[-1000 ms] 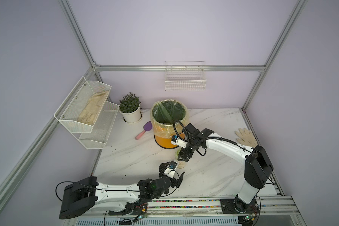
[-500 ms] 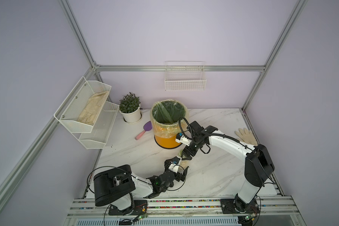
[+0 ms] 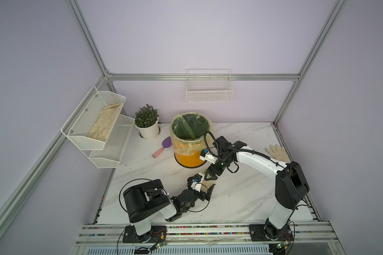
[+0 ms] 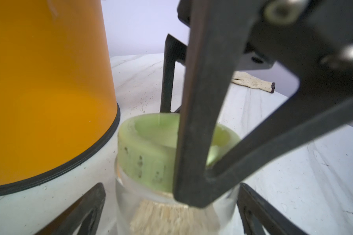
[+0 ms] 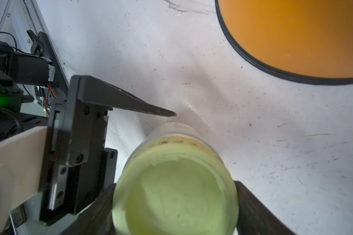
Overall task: Empty expired oatmeal from jars
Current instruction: Open the lid of the jar.
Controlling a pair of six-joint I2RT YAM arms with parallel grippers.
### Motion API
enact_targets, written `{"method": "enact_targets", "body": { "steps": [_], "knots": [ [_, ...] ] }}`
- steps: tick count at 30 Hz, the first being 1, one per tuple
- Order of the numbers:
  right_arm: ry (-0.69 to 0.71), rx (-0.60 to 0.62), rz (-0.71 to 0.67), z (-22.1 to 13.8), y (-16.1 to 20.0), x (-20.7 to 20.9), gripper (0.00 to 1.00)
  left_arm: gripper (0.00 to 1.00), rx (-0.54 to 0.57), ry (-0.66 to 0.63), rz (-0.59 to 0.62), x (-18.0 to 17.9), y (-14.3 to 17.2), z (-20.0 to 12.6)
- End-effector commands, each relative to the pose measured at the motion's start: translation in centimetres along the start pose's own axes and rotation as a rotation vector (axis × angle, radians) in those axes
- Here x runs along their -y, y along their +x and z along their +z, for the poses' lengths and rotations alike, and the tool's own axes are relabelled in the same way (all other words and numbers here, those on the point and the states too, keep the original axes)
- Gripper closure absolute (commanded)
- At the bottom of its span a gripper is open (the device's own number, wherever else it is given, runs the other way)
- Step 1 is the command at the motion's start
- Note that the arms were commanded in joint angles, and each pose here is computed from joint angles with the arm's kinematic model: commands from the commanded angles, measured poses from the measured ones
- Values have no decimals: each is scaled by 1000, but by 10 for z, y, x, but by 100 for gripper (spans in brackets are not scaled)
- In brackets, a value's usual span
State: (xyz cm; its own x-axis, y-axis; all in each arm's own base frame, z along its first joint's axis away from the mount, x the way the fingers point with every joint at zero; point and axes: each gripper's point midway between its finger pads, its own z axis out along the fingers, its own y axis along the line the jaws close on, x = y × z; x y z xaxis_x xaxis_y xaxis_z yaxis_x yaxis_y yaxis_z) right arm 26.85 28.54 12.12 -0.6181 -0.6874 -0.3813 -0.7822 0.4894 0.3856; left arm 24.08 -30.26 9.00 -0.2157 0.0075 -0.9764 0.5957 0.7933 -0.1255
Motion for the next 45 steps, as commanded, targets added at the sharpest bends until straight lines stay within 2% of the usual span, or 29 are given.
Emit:
{"method": "enact_targets", "body": {
  "steps": [1,6,10,14,18,24,30,32,33,34,36,37,38,45],
  "knots": [
    [-51,30,10,-8,-10,-8,58,0,39,42,-3,10,-10,9],
    [-71,23,18,-5,-8,-8,58,1,29,23,2,7,-5,13],
    [-72,24,17,-6,-9,-9,58,6,28,32,3,8,-4,17],
    [-75,18,20,-7,-7,-10,58,5,30,28,3,7,-5,19],
    [-71,20,19,-7,-8,-9,58,19,23,31,1,7,-2,19],
    [-83,19,23,-6,-7,-10,58,27,13,23,1,6,2,20],
    [-80,14,16,-6,-5,-9,58,49,13,21,-2,3,2,18],
    [-77,6,4,-5,-3,-9,58,64,14,30,-10,3,1,18],
    [-78,-1,-4,-4,-2,-8,58,77,13,33,-9,2,1,18],
    [-81,-8,-19,-3,-1,-8,58,86,13,32,-9,2,1,17],
    [-80,-22,-40,-2,1,-7,58,88,8,38,-7,2,2,17],
    [-83,-30,-51,-2,2,-7,58,96,10,40,-8,1,1,18],
    [-91,-32,-67,-2,2,-8,57,100,11,41,-9,2,1,18],
    [-123,-49,-246,-1,7,-12,53,100,11,59,-13,3,-1,17]
  ]
}}
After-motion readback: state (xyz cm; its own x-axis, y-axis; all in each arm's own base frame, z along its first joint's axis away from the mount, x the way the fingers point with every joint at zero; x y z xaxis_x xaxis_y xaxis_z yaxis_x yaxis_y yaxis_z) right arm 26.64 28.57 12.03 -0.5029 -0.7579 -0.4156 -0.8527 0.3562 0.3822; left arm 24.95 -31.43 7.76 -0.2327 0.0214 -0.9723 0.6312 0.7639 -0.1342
